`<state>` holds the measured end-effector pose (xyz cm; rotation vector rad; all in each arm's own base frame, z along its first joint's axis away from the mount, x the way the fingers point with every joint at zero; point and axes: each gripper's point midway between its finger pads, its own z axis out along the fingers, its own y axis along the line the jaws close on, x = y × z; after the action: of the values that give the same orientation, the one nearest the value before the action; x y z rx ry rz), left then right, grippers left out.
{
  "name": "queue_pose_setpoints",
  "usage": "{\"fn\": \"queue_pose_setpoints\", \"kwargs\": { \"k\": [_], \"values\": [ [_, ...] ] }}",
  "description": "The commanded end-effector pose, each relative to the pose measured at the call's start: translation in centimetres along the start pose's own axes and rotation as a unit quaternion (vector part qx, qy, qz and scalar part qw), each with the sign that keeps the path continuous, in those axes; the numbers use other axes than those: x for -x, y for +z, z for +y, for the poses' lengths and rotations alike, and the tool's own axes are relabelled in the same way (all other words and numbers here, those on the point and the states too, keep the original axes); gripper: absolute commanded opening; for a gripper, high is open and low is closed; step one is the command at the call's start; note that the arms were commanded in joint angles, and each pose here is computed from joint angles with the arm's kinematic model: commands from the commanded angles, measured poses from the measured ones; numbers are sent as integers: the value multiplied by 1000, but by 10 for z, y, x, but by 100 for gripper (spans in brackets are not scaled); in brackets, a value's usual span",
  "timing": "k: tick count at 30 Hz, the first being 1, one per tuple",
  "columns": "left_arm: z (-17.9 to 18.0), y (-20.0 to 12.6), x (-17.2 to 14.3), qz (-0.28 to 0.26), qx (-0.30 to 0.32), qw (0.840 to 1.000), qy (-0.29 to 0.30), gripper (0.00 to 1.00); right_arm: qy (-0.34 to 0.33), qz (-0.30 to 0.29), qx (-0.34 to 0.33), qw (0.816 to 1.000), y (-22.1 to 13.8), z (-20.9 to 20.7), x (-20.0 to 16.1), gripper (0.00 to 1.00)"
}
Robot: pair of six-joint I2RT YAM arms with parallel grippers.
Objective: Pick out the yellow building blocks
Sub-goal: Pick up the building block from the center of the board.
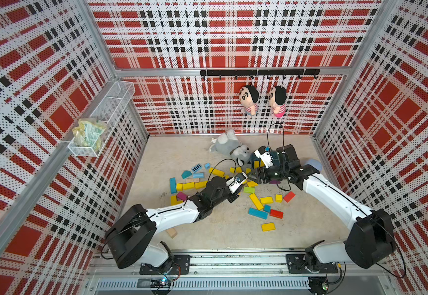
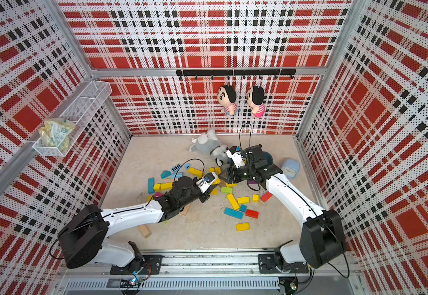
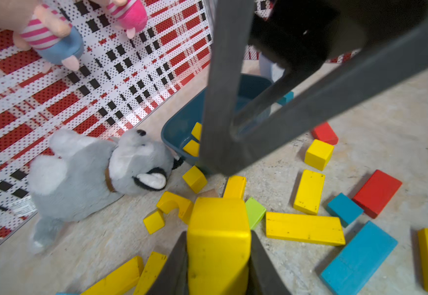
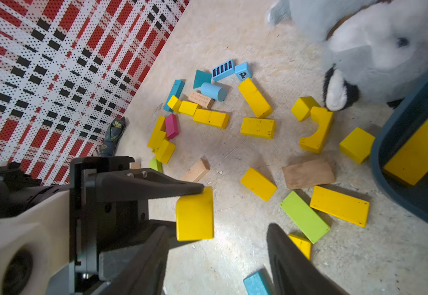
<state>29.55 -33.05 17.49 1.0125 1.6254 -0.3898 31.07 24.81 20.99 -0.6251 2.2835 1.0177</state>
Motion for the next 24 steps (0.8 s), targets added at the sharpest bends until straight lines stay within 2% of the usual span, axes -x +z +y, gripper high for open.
{"fn": "queue_pose_setpoints", "kwargs": {
  "k": [1, 5, 12, 17, 21, 23, 24],
  "values": [
    [-8, 5, 25, -40, -21, 999, 8, 17, -10, 25, 35, 999, 8, 15, -7, 66],
    [-10, 7, 28, -41, -22, 999, 3, 18, -8, 46, 27, 999, 14, 11, -15, 65],
    [-11, 7, 29, -43, -25, 999, 2, 18, 3, 59, 6, 998, 21, 1, -20, 55],
    [-10, 8, 30, -43, -22, 999, 2, 20, 16, 62, 16, 998, 25, 2, -19, 36],
    [-7, 9, 33, -45, -18, 999, -6, 22, 28, 46, 37, 998, 27, 8, -12, 15],
    [-4, 9, 33, -43, -9, 999, -8, 30, 32, 36, 36, 998, 27, 8, -8, 10],
    [-2, 8, 32, -41, -2, 999, -9, 40, 34, 30, 30, 998, 27, 5, -6, 8]
  ]
}}
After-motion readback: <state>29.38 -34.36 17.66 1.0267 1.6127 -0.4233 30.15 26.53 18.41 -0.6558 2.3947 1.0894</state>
